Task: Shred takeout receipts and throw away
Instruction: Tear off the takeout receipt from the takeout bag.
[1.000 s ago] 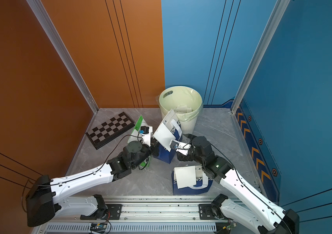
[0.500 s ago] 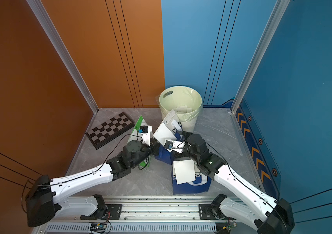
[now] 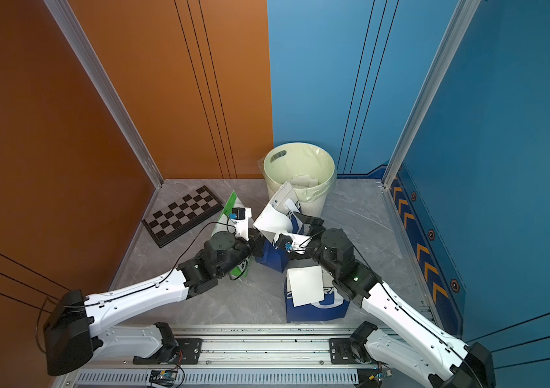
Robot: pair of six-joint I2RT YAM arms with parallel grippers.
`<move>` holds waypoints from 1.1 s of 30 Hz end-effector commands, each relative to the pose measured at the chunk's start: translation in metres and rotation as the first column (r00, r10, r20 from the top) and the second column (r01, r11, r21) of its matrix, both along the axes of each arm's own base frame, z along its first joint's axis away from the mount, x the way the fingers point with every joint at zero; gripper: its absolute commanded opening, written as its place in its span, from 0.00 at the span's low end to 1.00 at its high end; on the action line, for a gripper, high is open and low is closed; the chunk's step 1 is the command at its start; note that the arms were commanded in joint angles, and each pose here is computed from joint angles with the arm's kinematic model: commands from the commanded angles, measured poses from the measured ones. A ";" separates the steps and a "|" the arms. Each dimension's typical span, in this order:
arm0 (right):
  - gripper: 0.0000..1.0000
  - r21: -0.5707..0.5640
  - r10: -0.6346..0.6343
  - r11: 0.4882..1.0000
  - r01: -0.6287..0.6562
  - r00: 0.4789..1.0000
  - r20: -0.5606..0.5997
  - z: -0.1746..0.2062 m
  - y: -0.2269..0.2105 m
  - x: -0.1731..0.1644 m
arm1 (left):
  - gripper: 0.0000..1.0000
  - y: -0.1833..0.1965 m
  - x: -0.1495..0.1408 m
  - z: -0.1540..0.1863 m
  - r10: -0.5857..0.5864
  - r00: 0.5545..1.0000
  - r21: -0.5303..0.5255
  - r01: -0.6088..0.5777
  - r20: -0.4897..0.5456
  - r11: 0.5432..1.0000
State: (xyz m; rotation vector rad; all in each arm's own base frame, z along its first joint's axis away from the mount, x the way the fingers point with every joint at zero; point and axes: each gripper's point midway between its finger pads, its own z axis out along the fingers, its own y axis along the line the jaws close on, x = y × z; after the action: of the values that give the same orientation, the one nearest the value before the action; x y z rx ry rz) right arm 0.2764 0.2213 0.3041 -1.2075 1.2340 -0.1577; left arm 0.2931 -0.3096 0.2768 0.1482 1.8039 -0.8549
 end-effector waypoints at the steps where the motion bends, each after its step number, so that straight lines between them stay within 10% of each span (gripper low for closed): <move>1: 0.86 0.045 0.019 0.999 -0.019 1.000 0.002 0.001 0.002 -0.005 | 0.00 0.004 0.008 0.017 0.022 1.000 -0.038 -0.021 0.018 0.999; 18: 0.52 0.127 0.013 0.992 -0.018 0.999 0.036 0.022 0.007 0.000 | 0.00 0.008 0.009 0.002 0.024 1.000 0.043 -0.024 0.000 0.999; 27: 0.00 0.134 0.048 0.990 -0.049 0.999 0.015 0.024 0.015 0.000 | 0.00 0.011 0.011 -0.004 0.039 0.999 0.108 -0.038 -0.007 0.993; 33: 0.00 0.181 0.026 0.983 -0.031 0.999 0.031 0.041 0.012 0.002 | 0.00 0.012 0.012 -0.007 0.030 0.999 0.162 -0.034 0.022 0.986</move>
State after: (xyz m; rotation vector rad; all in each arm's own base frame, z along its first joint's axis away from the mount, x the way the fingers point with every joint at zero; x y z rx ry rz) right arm 0.2800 0.2309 0.3157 -1.1258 1.2179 -0.0757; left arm 0.2934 -0.3004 0.2453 0.2388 1.9244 -0.7108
